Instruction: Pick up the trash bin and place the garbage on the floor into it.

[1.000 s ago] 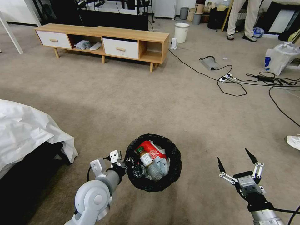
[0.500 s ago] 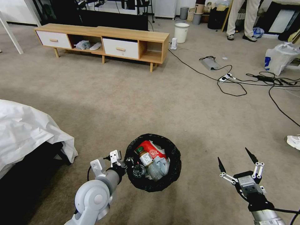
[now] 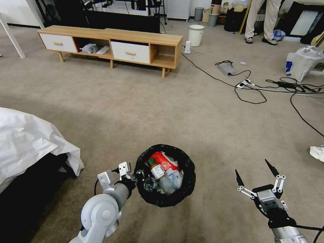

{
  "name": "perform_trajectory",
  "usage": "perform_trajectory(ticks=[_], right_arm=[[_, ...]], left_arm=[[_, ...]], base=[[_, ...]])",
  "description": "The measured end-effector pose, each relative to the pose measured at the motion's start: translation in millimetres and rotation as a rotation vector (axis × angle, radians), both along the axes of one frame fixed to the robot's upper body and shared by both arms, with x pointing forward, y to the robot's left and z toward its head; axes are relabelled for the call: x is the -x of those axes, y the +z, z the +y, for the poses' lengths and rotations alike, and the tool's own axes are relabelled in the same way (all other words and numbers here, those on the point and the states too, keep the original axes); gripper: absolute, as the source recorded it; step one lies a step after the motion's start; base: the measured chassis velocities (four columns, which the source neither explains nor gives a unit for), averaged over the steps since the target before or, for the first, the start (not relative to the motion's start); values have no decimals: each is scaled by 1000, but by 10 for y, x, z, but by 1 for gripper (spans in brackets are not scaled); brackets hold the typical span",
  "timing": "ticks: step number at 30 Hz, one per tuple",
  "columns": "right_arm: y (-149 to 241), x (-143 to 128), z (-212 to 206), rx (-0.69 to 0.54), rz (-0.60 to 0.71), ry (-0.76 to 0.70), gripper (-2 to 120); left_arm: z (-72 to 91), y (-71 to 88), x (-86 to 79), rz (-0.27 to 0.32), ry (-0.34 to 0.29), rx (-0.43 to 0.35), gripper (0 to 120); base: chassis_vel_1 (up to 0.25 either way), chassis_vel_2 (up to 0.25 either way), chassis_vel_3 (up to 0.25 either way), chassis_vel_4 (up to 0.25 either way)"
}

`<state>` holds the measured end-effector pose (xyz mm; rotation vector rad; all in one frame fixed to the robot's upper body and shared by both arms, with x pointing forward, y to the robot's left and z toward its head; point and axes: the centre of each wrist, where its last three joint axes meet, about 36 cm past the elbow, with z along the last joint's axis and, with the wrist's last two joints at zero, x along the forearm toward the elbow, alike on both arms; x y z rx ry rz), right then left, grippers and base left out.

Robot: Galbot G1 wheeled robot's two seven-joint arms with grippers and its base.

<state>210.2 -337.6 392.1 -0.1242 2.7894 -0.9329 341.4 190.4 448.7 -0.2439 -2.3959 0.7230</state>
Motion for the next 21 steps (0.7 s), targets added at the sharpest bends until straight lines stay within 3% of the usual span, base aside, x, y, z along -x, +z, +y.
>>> perform_trajectory(ticks=[21], right_arm=[[0,0,0,0,0,0,100]], left_arm=[[4,-41,-66,4,14,4,0]], base=[[0,0,0,0]])
